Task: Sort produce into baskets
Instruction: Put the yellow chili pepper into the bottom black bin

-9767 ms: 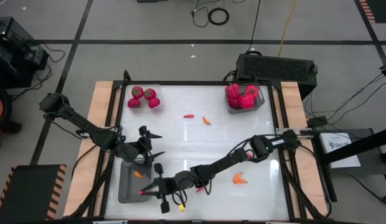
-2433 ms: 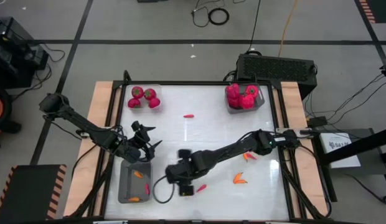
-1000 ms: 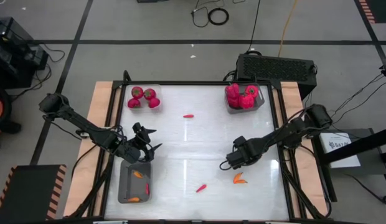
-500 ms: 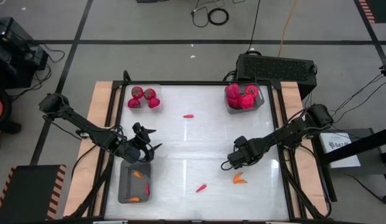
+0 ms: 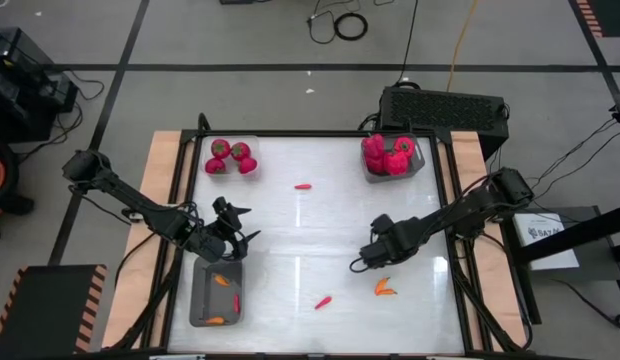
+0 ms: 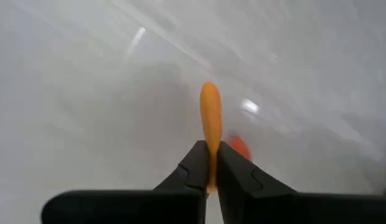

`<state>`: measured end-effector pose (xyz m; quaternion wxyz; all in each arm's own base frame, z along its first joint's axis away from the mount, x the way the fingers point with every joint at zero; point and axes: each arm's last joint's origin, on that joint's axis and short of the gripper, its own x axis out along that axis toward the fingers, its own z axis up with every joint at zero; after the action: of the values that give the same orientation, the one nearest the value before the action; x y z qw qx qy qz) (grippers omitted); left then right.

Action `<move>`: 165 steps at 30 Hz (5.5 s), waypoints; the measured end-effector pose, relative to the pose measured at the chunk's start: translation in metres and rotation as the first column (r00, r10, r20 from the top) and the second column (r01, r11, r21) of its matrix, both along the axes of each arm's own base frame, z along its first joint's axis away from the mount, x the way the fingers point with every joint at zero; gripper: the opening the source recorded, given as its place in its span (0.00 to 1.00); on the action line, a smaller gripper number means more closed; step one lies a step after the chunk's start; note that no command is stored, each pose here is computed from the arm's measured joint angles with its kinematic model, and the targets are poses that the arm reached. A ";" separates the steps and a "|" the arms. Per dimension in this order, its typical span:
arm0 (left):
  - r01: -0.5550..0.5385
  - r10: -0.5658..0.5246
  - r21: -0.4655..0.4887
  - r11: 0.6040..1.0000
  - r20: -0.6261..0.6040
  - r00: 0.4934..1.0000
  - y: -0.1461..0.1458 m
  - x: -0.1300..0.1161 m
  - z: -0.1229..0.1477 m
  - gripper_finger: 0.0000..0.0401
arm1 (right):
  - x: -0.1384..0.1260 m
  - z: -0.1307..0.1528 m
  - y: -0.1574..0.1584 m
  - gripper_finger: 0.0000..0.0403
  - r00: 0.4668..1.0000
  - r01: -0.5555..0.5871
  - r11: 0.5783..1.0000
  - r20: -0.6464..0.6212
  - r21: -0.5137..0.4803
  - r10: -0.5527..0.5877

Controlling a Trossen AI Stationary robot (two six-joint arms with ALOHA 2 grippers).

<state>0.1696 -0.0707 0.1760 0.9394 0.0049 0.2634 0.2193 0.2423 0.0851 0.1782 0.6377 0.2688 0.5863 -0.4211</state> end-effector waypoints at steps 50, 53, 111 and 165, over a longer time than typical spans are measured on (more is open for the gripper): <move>-0.014 0.015 0.034 0.999 -0.027 1.000 0.002 -0.002 -0.002 0.86 | 0.313 -0.035 0.114 0.28 -0.005 -0.491 0.430 0.497 -0.757 0.868; -0.014 0.015 0.035 0.999 -0.028 1.000 0.002 -0.002 -0.002 0.86 | 0.310 -0.029 0.114 0.31 0.023 -0.528 0.436 0.501 -0.729 0.865; -0.023 0.024 0.015 1.000 -0.026 0.999 0.002 -0.003 -0.002 0.86 | -0.023 0.001 0.105 0.35 0.827 -0.559 0.807 0.197 0.189 0.527; -0.061 0.061 0.052 0.997 -0.004 0.998 0.003 -0.003 -0.002 0.86 | 0.236 -0.030 0.107 0.02 -0.198 -0.235 0.539 0.582 -0.809 0.789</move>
<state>0.1666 -0.0674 0.1743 0.9311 0.0219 0.2603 0.2548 0.4787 0.1923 0.1485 0.9960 0.0423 -0.0362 0.0699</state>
